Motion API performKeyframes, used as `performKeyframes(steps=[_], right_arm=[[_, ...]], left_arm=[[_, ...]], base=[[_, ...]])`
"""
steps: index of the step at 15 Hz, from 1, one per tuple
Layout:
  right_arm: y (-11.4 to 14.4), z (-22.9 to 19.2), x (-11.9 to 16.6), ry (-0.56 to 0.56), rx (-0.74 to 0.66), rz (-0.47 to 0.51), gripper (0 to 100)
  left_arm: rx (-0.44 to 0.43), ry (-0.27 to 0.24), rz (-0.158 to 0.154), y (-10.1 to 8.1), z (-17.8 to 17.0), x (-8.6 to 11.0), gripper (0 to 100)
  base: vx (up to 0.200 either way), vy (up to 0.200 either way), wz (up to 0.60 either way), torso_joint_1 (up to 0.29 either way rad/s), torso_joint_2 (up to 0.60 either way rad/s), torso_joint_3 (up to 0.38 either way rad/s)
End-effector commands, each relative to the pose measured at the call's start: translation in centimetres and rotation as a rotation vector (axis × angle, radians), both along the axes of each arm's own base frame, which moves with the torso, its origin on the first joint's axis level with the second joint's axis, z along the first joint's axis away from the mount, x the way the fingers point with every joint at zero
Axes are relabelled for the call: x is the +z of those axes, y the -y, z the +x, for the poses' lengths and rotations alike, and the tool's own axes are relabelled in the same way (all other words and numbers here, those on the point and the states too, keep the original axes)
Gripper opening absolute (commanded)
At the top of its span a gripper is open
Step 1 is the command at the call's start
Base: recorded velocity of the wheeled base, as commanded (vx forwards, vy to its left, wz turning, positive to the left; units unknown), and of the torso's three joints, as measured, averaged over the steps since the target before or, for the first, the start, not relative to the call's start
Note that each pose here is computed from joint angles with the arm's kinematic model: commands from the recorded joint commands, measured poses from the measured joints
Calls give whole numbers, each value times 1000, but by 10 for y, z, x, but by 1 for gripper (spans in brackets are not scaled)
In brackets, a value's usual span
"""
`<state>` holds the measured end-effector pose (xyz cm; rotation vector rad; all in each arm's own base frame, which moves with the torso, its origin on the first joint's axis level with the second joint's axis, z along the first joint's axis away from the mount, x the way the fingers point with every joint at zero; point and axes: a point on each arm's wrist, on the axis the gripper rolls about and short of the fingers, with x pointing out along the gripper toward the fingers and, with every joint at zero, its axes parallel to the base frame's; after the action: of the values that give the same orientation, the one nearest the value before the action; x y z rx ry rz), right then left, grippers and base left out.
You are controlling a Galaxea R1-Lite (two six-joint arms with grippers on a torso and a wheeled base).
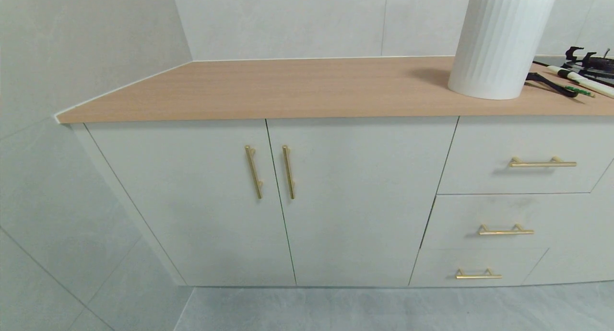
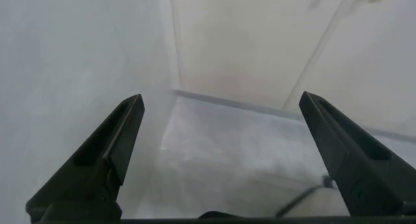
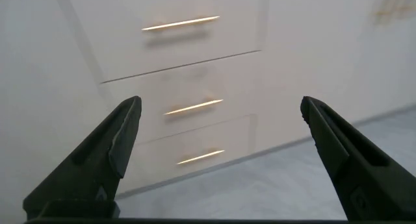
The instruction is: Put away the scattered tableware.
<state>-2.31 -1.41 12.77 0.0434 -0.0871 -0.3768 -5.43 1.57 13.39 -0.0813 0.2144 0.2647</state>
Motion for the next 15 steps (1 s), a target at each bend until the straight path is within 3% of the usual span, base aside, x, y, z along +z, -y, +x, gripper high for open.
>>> performKeyframes(steps=[1, 2, 3, 4, 5, 7, 9, 11, 13, 15], right_arm=[[-3, -9, -17, 42, -126, -20, 100], [-4, -11, -20, 49, -124, -40, 100], [-4, -7, -31, 14, -106, -71, 100], [-4, -5, -34, 17, -104, -70, 100], [-5, -2, -41, -2, -63, -70, 100], [-7, -1, -47, -49, 62, -48, 100], [-8, -1, -47, -52, 94, -59, 100], [-10, 1, -47, -57, 191, -73, 100], [-12, 1, -46, -61, 276, -119, 100], [-16, 0, -47, -50, 447, -110, 100]], left_arm=[[138, 6, 10, 6, -4, -16, 100], [147, 30, 21, 8, -8, -25, 100], [161, -26, 49, 7, 0, -39, 100], [163, -9, 41, 7, 4, -43, 100], [105, 58, 34, 8, 12, -45, 100], [-64, 151, 99, 12, 24, -49, 100], [-160, 184, 144, 14, 27, -51, 100], [-235, 193, 123, 15, 28, -52, 100], [-246, 203, 135, 16, 31, -59, 100], [-245, 202, 127, 16, 31, -59, 100]], base=[[0, 0, 0, 0, 0, 0], [0, 0, 0, 0, 0, 0], [0, 0, 0, 0, 0, 0], [0, 0, 0, 0, 0, 0], [0, 0, 0, 0, 0, 0], [0, 0, 0, 0, 0, 0], [0, 0, 0, 0, 0, 0], [0, 0, 0, 0, 0, 0], [0, 0, 0, 0, 0, 0], [0, 0, 0, 0, 0, 0]])
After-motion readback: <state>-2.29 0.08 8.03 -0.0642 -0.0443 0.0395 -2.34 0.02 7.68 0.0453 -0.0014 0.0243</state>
